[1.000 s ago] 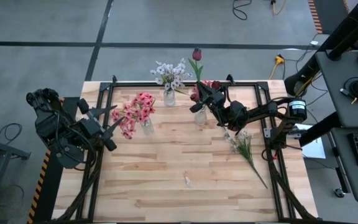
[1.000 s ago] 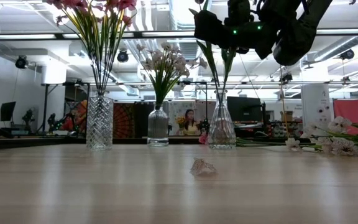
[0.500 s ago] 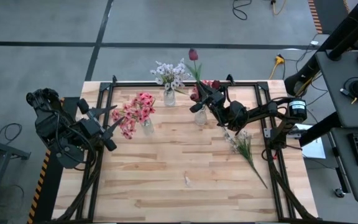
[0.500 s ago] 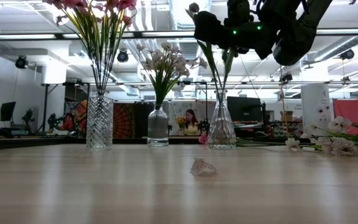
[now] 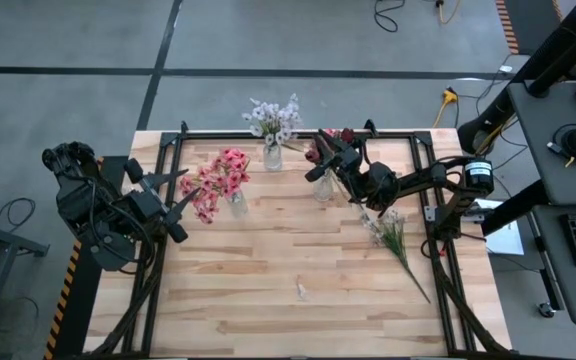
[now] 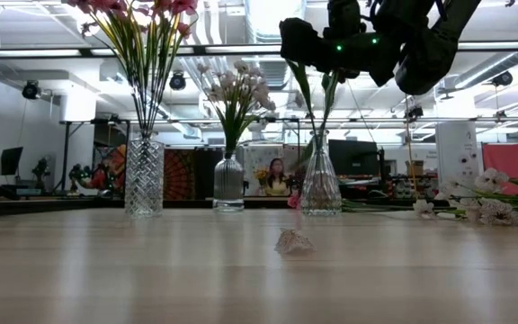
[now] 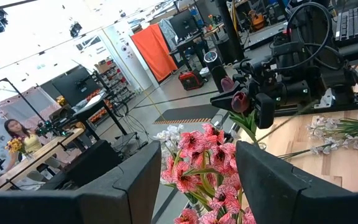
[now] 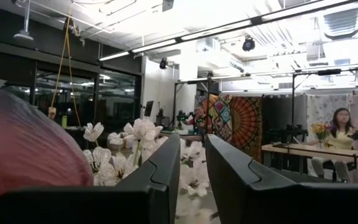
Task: Sort flowers into vase by color
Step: Put the red tulip into the bottom right transparent vase
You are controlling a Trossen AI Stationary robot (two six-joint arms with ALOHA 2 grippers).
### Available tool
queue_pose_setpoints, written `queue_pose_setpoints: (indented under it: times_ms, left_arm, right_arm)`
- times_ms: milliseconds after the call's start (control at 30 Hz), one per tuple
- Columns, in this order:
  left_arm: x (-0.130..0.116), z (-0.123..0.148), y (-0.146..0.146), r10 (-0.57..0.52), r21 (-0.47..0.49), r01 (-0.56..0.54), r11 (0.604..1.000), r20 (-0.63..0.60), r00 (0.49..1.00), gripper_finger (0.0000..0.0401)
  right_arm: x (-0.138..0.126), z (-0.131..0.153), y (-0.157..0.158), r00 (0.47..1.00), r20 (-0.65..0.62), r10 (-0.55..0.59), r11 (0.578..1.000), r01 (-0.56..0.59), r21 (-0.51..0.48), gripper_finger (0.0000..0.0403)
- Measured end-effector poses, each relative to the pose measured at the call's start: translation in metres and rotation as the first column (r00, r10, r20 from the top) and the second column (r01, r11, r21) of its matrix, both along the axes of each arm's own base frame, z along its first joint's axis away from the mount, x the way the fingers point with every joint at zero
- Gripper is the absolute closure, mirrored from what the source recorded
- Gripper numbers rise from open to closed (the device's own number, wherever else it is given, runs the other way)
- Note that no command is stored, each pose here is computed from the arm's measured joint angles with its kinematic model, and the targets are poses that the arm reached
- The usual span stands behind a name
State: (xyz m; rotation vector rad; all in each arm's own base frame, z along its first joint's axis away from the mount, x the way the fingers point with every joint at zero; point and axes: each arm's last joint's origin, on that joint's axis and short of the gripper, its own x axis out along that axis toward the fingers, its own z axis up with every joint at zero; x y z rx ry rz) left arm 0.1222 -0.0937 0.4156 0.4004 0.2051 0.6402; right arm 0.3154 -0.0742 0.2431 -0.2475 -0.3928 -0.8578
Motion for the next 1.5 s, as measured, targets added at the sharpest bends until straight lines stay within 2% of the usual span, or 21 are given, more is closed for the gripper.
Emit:
queue_pose_setpoints:
  times_ms: [200, 433, 633, 800, 900, 1033, 1167, 1333, 1500]
  left_arm:
    - [0.000, 0.000, 0.000, 0.000, 0.000, 0.000, 1.000, 0.000, 1.000, 0.0211]
    - [0.000, 0.000, 0.000, 0.000, 0.006, 0.000, 1.000, -0.005, 1.000, 0.0211]
    - [0.000, 0.000, 0.000, -0.002, 0.014, 0.002, 1.000, -0.012, 1.000, 0.0211]
    - [0.000, 0.000, 0.000, -0.006, 0.011, 0.006, 1.000, -0.015, 1.000, 0.0211]
    - [0.000, 0.000, 0.000, -0.010, 0.009, 0.010, 1.000, -0.018, 1.000, 0.0211]
    - [0.001, -0.001, -0.001, -0.038, -0.010, 0.038, 0.999, -0.039, 0.999, 0.0211]
    - [0.001, -0.001, -0.001, -0.044, -0.014, 0.043, 0.999, -0.043, 0.998, 0.0211]
    - [0.001, -0.001, -0.001, -0.044, -0.012, 0.044, 0.999, -0.044, 0.998, 0.0211]
    - [0.001, -0.001, -0.001, -0.044, -0.012, 0.044, 0.999, -0.044, 0.998, 0.0211]
  right_arm:
    - [-0.001, 0.009, 0.016, 0.999, 0.009, 0.040, 0.999, -0.040, -0.010, 0.0336]
    - [-0.007, 0.028, 0.053, 0.996, -0.023, 0.090, 0.992, -0.092, -0.086, 0.0324]
    - [-0.022, 0.050, 0.078, 0.996, -0.073, 0.041, 0.998, -0.044, -0.045, 0.0307]
    - [-0.035, 0.063, 0.086, 0.987, -0.142, 0.071, 0.997, -0.069, 0.022, 0.0280]
    - [-0.043, 0.067, 0.090, 0.963, -0.246, 0.105, 0.994, -0.104, 0.020, 0.0258]
    - [-0.057, 0.069, 0.098, 0.902, -0.399, 0.163, 0.985, -0.172, 0.014, 0.0232]
    - [-0.069, 0.065, 0.100, 0.859, -0.471, 0.200, 0.980, -0.179, 0.089, 0.0220]
    - [-0.069, 0.043, 0.099, 0.798, -0.555, 0.236, 0.969, -0.148, 0.200, 0.0227]
    - [-0.061, 0.028, 0.099, 0.790, -0.594, 0.149, 0.982, -0.047, 0.184, 0.0245]
